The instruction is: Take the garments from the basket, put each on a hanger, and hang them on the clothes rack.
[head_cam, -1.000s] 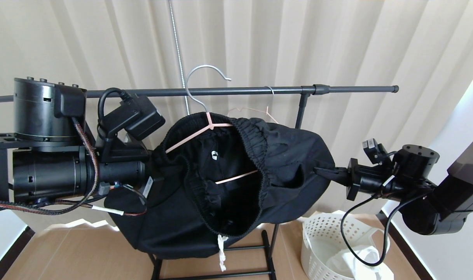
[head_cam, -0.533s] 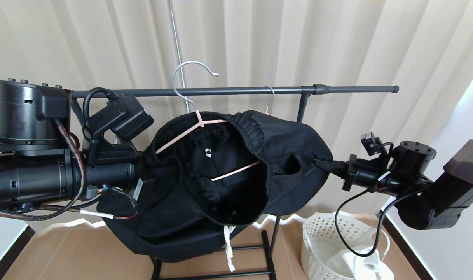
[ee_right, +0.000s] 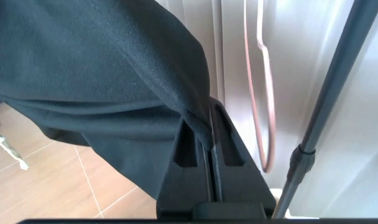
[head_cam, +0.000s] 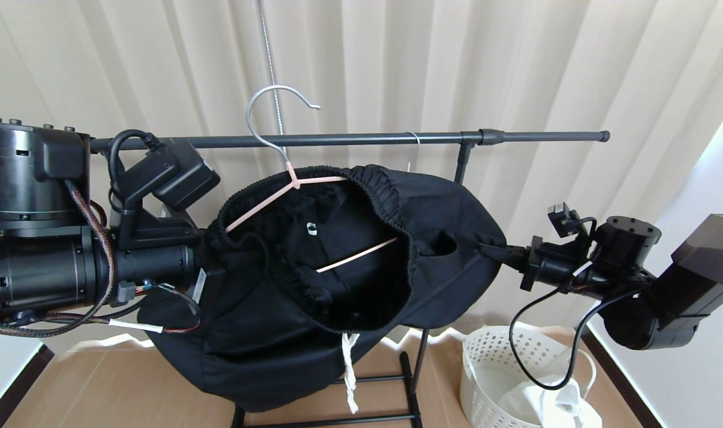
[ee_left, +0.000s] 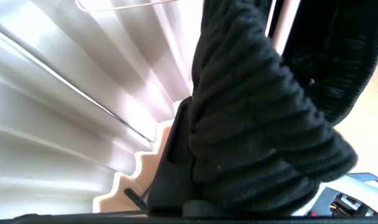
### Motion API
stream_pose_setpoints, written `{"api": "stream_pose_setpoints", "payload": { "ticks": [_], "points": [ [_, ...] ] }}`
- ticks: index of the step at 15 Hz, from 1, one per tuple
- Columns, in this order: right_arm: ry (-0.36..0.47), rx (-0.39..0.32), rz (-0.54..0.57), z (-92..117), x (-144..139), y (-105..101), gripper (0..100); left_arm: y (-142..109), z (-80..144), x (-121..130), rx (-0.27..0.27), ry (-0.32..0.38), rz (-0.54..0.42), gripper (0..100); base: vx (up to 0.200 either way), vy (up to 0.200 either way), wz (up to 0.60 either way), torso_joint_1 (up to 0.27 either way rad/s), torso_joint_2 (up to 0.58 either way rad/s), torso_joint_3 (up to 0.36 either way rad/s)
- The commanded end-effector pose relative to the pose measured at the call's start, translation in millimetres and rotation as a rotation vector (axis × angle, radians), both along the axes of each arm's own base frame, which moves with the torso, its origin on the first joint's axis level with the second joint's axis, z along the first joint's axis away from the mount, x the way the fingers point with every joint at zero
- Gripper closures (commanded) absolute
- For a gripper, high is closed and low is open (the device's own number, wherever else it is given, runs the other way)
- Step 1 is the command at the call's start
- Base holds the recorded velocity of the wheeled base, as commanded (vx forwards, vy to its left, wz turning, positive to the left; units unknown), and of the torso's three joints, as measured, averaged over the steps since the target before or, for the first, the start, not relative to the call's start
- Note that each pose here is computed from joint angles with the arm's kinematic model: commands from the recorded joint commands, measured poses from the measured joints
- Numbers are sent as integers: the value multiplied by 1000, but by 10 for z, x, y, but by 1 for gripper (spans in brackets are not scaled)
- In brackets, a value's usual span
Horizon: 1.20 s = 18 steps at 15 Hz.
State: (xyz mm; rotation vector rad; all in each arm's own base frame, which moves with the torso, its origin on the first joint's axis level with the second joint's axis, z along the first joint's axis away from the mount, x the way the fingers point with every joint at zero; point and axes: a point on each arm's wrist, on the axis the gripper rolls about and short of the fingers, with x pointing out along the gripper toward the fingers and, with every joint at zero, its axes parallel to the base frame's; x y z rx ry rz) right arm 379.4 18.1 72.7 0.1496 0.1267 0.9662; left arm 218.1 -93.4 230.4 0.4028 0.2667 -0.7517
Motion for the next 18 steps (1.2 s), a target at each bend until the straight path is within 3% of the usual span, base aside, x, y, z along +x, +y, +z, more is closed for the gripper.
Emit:
{"api": "stream_pose_setpoints", "payload": {
  "ticks": [1, 6, 7, 11, 13, 18],
  "points": [
    [3, -1, -1, -10, -6, -1, 100, 15, 2, -1, -1, -2, 6, 100, 0, 0, 0, 0, 0, 0],
    [-5, -28, 14, -44, -115, 28, 100, 7, 2, 25, -22, 19, 23, 100, 0, 0, 0, 0, 0, 0],
    [-27, -48, 16, -63, -118, 28, 0, 6, -2, 28, -21, 20, 25, 100, 0, 0, 0, 0, 0, 0],
    [-135, -85, 27, -55, -202, 34, 0, 26, -13, 48, -34, 37, 46, 100, 0, 0, 0, 0, 0, 0],
    [-236, -77, 69, 41, -307, 199, 0, 68, -50, 79, -30, 53, 76, 100, 0, 0, 0, 0, 0, 0],
    [-289, -29, 112, 609, -624, 363, 0, 98, -125, 95, -52, 113, 183, 100, 0, 0, 0, 0, 0, 0]
  ]
}}
